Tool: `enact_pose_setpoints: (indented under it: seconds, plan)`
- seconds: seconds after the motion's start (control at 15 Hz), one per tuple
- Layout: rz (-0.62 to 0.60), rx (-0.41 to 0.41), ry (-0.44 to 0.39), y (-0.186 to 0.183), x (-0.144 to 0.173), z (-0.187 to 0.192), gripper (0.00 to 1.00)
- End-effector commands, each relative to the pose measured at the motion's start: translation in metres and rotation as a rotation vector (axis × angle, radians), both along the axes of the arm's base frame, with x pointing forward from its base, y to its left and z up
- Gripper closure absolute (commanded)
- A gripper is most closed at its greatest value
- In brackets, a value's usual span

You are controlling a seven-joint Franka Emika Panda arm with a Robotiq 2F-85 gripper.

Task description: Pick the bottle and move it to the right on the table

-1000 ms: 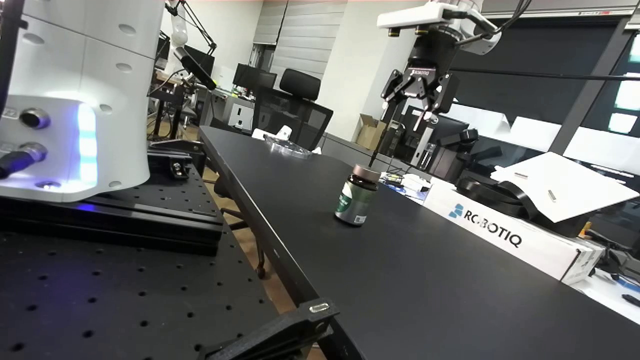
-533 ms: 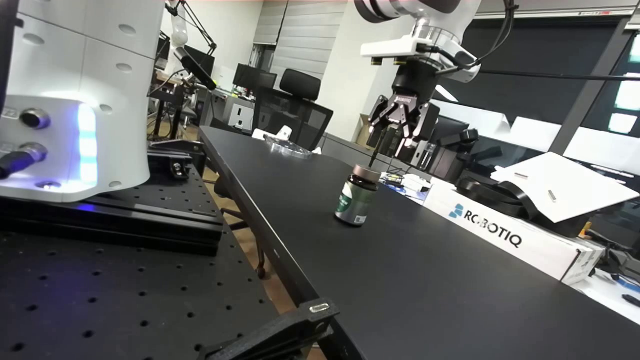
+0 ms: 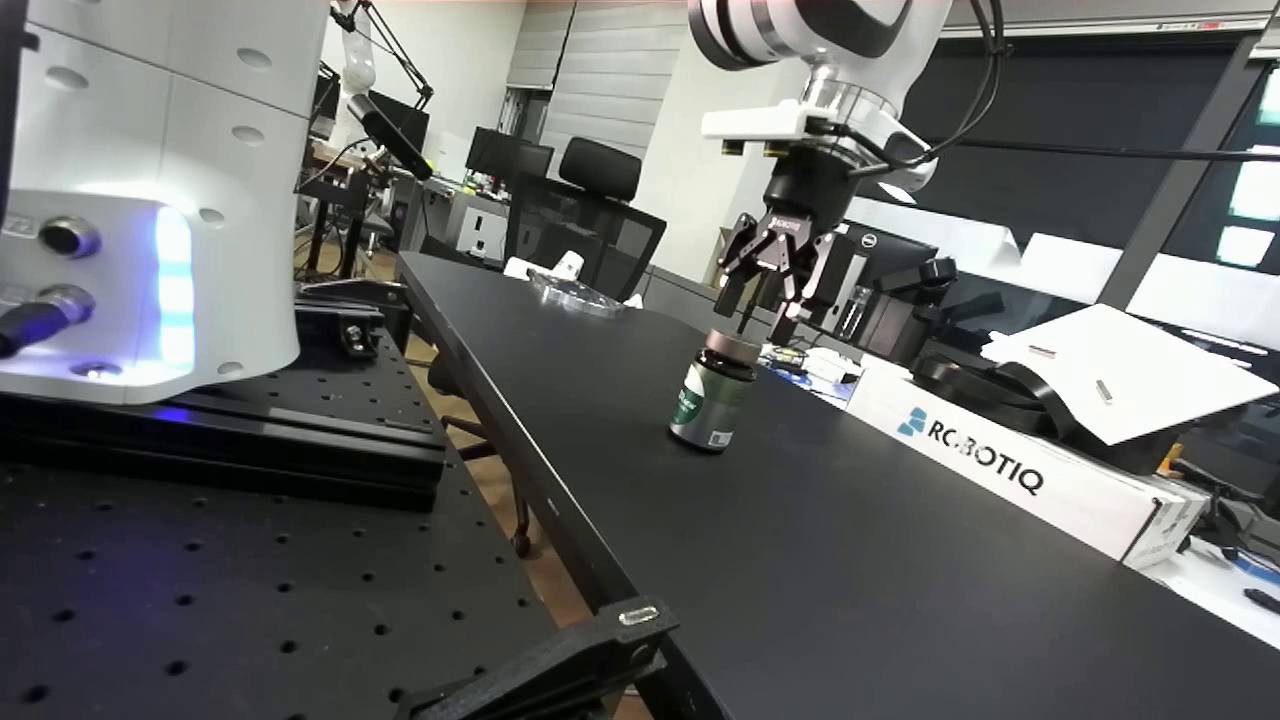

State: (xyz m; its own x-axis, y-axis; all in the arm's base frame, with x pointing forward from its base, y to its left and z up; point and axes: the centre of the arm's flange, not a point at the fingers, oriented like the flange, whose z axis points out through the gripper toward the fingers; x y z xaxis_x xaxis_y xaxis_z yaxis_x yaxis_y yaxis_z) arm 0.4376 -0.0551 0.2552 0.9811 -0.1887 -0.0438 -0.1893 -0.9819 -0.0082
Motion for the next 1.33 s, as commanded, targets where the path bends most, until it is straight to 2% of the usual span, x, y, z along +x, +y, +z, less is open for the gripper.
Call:
enact_pose_setpoints:
  seconds: [0.0, 0.13, 0.2, 0.27, 0.6, 0.73, 0.93, 1.27]
  plan:
    - [-0.033, -0.005, 0.002, 0.002, -0.003, -0.012, 0.00]
    - [-0.032, -0.006, 0.007, 0.002, -0.003, -0.017, 0.00]
    - [-0.028, -0.009, 0.016, 0.002, -0.003, -0.020, 0.25]
    - [-0.028, -0.007, 0.016, 0.002, -0.003, -0.021, 0.26]
    - [-0.027, 0.006, 0.038, 0.000, -0.002, -0.018, 0.61]
    - [-0.016, 0.000, 0.064, -0.006, 0.000, -0.008, 0.64]
    - [-0.006, 0.053, 0.116, -0.020, 0.007, 0.019, 0.64]
    - [-0.033, 0.058, 0.087, -0.067, 0.019, 0.082, 0.64]
